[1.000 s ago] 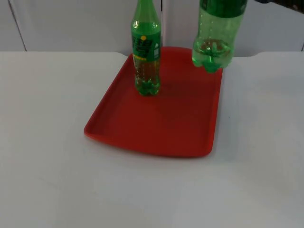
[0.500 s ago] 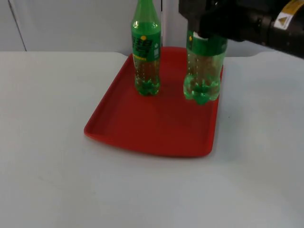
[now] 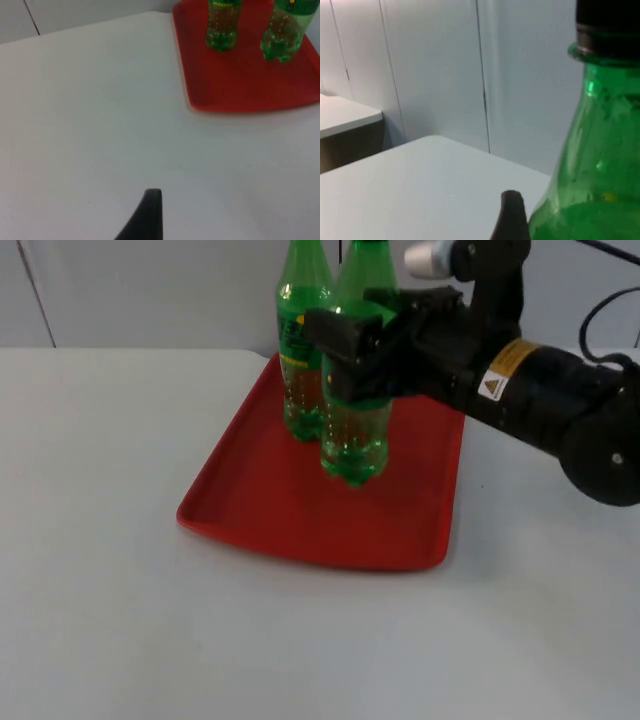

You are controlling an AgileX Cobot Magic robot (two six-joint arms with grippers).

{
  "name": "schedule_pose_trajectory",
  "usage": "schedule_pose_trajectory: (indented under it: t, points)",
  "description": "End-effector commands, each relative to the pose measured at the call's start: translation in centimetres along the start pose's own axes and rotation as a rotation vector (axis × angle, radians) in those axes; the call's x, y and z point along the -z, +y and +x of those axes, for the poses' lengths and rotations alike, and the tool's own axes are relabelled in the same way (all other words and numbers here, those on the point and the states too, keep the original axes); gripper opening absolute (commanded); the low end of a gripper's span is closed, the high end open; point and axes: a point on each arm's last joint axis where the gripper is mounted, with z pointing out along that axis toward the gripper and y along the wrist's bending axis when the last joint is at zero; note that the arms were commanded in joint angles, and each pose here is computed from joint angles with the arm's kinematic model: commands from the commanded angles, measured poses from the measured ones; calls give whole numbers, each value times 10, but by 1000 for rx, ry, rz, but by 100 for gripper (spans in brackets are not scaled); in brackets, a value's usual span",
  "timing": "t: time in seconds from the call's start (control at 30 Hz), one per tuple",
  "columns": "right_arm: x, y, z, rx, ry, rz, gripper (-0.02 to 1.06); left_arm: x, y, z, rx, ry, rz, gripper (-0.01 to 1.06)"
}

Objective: Place the bottle upright on the tray.

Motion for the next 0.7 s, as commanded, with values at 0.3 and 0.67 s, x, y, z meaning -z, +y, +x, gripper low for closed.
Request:
schedule_pose_trajectory:
  t: [0.3, 0.67]
  points:
    - [-4, -4, 29, -49, 5, 44, 0, -1, 0, 1, 5, 0, -3, 93]
    - [-3, -6, 36, -56, 82, 66, 0, -1, 0, 1, 5, 0, -3, 93]
